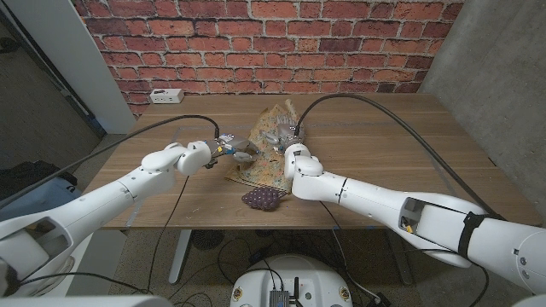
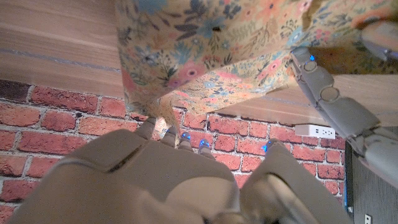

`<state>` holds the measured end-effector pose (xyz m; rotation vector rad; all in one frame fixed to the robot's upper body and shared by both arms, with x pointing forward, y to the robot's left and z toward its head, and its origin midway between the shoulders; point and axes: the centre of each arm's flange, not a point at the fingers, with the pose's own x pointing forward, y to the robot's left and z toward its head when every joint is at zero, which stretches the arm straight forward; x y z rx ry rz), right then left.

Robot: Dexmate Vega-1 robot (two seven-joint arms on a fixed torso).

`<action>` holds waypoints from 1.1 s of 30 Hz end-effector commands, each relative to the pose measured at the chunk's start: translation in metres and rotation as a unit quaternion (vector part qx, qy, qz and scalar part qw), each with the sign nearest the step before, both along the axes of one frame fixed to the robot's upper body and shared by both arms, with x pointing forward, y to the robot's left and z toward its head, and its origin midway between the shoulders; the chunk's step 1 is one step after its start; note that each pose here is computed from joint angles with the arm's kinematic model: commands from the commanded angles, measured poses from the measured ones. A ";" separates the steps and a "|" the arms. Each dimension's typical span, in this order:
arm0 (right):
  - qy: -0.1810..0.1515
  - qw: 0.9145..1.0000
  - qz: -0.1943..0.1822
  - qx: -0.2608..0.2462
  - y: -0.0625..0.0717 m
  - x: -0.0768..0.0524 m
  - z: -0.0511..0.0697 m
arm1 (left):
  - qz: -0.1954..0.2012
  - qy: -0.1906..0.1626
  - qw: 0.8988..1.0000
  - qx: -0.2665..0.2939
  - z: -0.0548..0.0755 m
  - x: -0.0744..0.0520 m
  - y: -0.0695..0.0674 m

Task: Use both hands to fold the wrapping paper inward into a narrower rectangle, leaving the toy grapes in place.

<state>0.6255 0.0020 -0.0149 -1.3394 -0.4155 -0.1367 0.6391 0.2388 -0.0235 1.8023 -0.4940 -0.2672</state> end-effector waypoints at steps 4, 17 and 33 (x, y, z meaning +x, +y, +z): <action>-0.041 0.998 -0.029 0.047 -0.019 -0.032 -0.002 | -0.006 0.004 1.000 0.003 0.001 0.003 -0.006; -0.017 0.999 -0.038 0.034 -0.037 -0.046 -0.017 | -0.005 0.004 1.000 0.006 0.002 0.003 -0.010; 0.080 0.994 -0.063 -0.046 -0.047 -0.041 -0.046 | -0.003 0.004 1.000 0.004 0.002 -0.001 -0.012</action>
